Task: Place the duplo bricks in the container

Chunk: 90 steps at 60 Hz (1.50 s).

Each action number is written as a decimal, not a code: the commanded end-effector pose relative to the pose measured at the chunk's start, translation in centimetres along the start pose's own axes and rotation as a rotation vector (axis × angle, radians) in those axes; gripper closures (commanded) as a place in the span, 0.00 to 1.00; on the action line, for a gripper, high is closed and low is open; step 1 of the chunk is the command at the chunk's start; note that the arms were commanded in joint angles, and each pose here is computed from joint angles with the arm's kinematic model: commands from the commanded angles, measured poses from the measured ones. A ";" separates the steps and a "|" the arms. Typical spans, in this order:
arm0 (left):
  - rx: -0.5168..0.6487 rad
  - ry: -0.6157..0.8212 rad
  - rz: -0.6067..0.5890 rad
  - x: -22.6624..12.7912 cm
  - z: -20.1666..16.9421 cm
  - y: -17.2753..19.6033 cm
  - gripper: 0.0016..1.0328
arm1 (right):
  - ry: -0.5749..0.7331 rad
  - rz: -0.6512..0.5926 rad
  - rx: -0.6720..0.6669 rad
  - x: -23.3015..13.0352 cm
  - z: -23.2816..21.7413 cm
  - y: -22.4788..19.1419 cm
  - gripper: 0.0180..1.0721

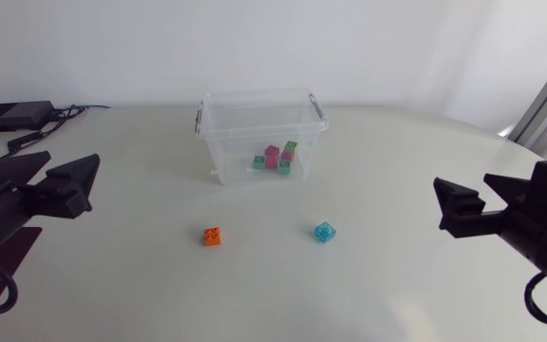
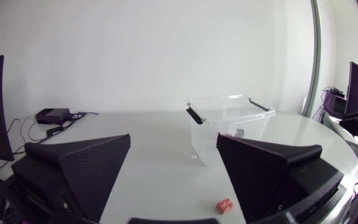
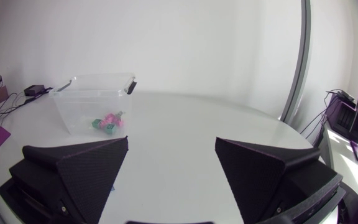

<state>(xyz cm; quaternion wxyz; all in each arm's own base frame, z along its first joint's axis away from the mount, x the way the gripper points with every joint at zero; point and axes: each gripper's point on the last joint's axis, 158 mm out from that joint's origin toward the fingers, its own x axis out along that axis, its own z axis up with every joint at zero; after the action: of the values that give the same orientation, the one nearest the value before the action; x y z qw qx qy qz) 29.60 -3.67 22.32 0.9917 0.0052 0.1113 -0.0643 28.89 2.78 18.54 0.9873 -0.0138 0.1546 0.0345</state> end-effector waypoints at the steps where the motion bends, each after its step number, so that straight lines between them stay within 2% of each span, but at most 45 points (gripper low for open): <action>1: -0.002 0.088 -0.030 2.1 -0.1 -0.9 0.07 | 0.075 0.016 0.039 1.7 0.1 0.5 0.04; 2: 0.002 0.145 -0.040 3.2 -0.5 -1.3 0.07 | 0.129 0.025 0.046 2.5 -0.3 0.8 0.04; 7: 0.023 0.281 -0.067 5.3 -2.0 -2.3 0.07 | 0.240 0.069 0.062 4.1 -1.6 2.0 0.04; 14: 0.136 0.487 -0.115 8.7 -6.0 -3.4 0.07 | 0.379 0.105 0.081 6.0 -3.7 3.1 0.04; 18: 0.254 0.586 -0.168 9.9 -8.4 -4.1 0.07 | 0.454 0.134 0.095 6.8 -5.1 3.8 0.04; 22: 0.494 0.694 -0.291 10.8 -11.6 -5.4 0.07 | 0.551 0.145 0.077 7.5 -6.7 4.5 0.04; 25: 0.512 0.738 -0.315 11.2 -13.2 -5.9 0.07 | 0.600 0.177 0.042 7.8 -7.7 5.3 0.04; 28: 0.561 0.762 -0.354 11.4 -14.4 -6.6 0.07 | 0.615 0.241 0.026 7.9 -8.1 6.4 0.04; 32: 0.683 0.772 -0.469 10.6 -16.3 -8.5 0.07 | 0.647 0.349 -0.022 8.0 -8.6 8.1 0.04; 37: 0.735 0.785 -0.635 9.4 -18.2 -10.7 0.07 | 0.703 0.415 -0.137 8.2 -10.2 8.8 0.04; 44: 0.803 0.800 -0.753 9.0 -20.5 -12.0 0.07 | 0.766 0.491 -0.233 8.4 -12.5 10.9 0.04; 52: 0.870 0.813 -0.842 9.3 -22.5 -12.4 0.10 | 0.811 0.555 -0.305 8.5 -14.3 13.1 0.04; 65: 0.874 0.788 -0.933 10.4 -23.5 -13.0 0.14 | 0.859 0.577 -0.343 9.8 -16.2 14.3 0.04; 76: 0.879 0.752 -1.020 11.2 -24.1 -14.0 0.32 | 0.877 0.501 -0.416 11.8 -18.2 13.8 0.05; 79: 0.888 0.748 -1.037 11.2 -24.3 -14.3 0.43 | 0.879 0.500 -0.425 12.0 -18.6 14.0 0.05; 81: 0.890 0.747 -1.045 11.2 -24.4 -14.5 0.53 | 0.887 0.503 -0.435 12.1 -19.0 14.1 0.09; 82: 0.887 0.747 -1.047 11.3 -24.4 -14.6 0.60 | 0.891 0.502 -0.441 12.2 -19.3 14.2 0.11; 85: 0.885 0.757 -1.061 10.9 -24.4 -14.6 0.61 | 0.892 0.504 -0.450 12.4 -19.7 14.3 0.19; 88: 0.881 0.766 -1.078 10.5 -24.3 -14.7 0.64 | 0.885 0.503 -0.460 12.5 -19.9 14.6 0.32; 90: 0.872 0.798 -1.093 10.0 -24.1 -14.7 0.67 | 0.880 0.491 -0.470 12.8 -20.1 14.5 0.46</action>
<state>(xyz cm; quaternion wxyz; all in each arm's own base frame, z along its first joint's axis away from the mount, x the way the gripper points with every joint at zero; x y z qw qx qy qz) 32.16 -18.41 -3.62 0.6298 0.3556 0.4121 -0.5541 33.38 16.78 -4.18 0.7638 -0.1942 0.5462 0.2838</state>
